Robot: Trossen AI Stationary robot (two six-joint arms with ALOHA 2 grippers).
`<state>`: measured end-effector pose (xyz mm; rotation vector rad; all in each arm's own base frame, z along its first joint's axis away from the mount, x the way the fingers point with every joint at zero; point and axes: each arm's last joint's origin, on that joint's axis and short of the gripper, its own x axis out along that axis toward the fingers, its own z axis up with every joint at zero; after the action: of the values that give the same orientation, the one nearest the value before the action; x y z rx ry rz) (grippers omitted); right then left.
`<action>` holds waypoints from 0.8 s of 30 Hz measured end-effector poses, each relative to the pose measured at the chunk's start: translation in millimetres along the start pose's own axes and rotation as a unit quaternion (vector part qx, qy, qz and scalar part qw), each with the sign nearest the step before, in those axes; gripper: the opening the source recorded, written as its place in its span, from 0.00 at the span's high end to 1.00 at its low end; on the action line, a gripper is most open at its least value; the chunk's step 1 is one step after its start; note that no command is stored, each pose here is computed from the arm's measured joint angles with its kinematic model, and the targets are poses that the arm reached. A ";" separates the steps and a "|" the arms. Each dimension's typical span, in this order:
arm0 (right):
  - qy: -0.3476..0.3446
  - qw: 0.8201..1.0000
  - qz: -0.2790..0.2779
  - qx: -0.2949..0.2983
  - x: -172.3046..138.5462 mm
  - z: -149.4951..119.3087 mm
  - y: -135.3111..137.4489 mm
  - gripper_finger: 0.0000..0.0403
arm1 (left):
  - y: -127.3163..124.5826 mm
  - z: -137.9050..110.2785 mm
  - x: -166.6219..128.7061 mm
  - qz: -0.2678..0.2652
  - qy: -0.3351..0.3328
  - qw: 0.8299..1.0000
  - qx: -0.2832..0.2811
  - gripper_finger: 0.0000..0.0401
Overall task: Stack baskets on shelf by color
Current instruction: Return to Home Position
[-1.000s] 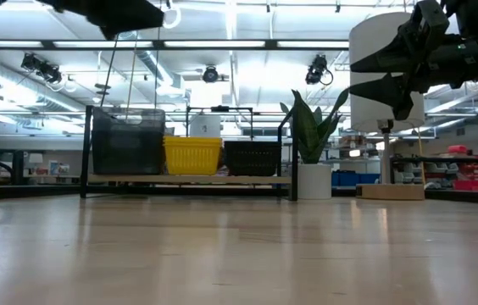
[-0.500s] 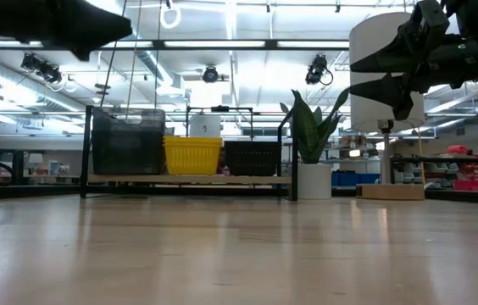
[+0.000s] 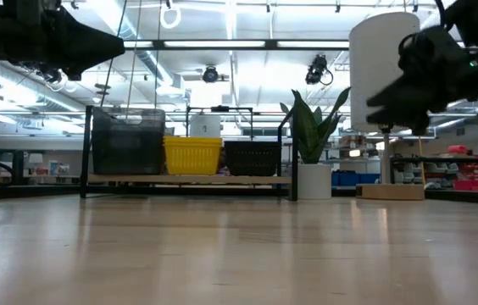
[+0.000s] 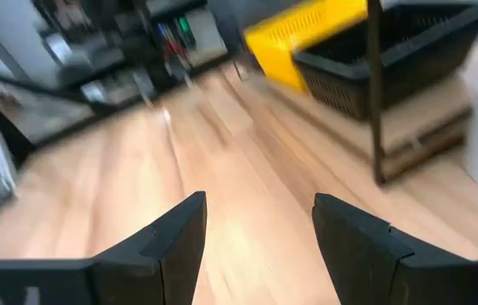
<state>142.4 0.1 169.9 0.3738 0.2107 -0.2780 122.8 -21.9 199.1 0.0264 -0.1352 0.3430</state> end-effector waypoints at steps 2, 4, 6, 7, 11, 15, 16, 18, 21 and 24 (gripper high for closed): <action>0.026 1.000 -0.012 -0.009 -4.4 -4.6 -3.5 0.45 | 0.0 0.0 0.0 0.000 0.000 1.000 0.002 0.71; 0.049 0.998 -0.022 -0.016 -9.4 -8.7 -6.9 0.45 | 0.0 0.0 0.0 0.000 0.000 1.000 0.005 0.71; 0.060 0.998 -0.027 -0.019 -14.1 -12.8 -10.3 0.45 | 0.0 -0.1 0.0 0.000 0.000 1.000 0.017 0.71; 0.060 0.998 -0.027 -0.019 -15.7 -15.6 -12.1 0.45 | 0.0 -0.1 0.0 0.000 0.000 1.000 0.023 0.71; 0.026 1.000 -0.008 -0.009 -19.4 -27.7 -18.6 0.45 | 0.1 0.0 0.1 0.001 0.000 0.998 0.057 0.71; -0.034 0.999 0.037 0.005 -23.1 -20.5 -15.7 0.45 | 0.0 -1.2 0.1 0.000 0.005 0.998 0.069 0.71; -0.046 0.998 0.043 0.009 -24.8 -18.2 -15.2 0.45 | -0.1 -2.0 0.1 -0.001 0.009 0.997 0.072 0.71; -0.066 0.996 0.052 0.015 -27.9 -15.0 -14.8 0.45 | -0.3 -4.1 0.0 -0.003 0.018 0.996 0.083 0.71; -0.091 0.994 0.062 0.022 -32.2 -10.9 -14.3 0.45 | -0.4 -5.9 -0.1 -0.005 0.025 0.994 0.103 0.71; -0.112 0.991 0.072 0.028 -35.9 -7.7 -14.0 0.45 | -0.6 -7.5 -0.2 -0.007 0.032 0.994 0.108 0.71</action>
<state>103.2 -1.3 167.4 0.4083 -0.0440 -0.1827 123.9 -22.2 191.7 0.2296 -0.0346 0.3422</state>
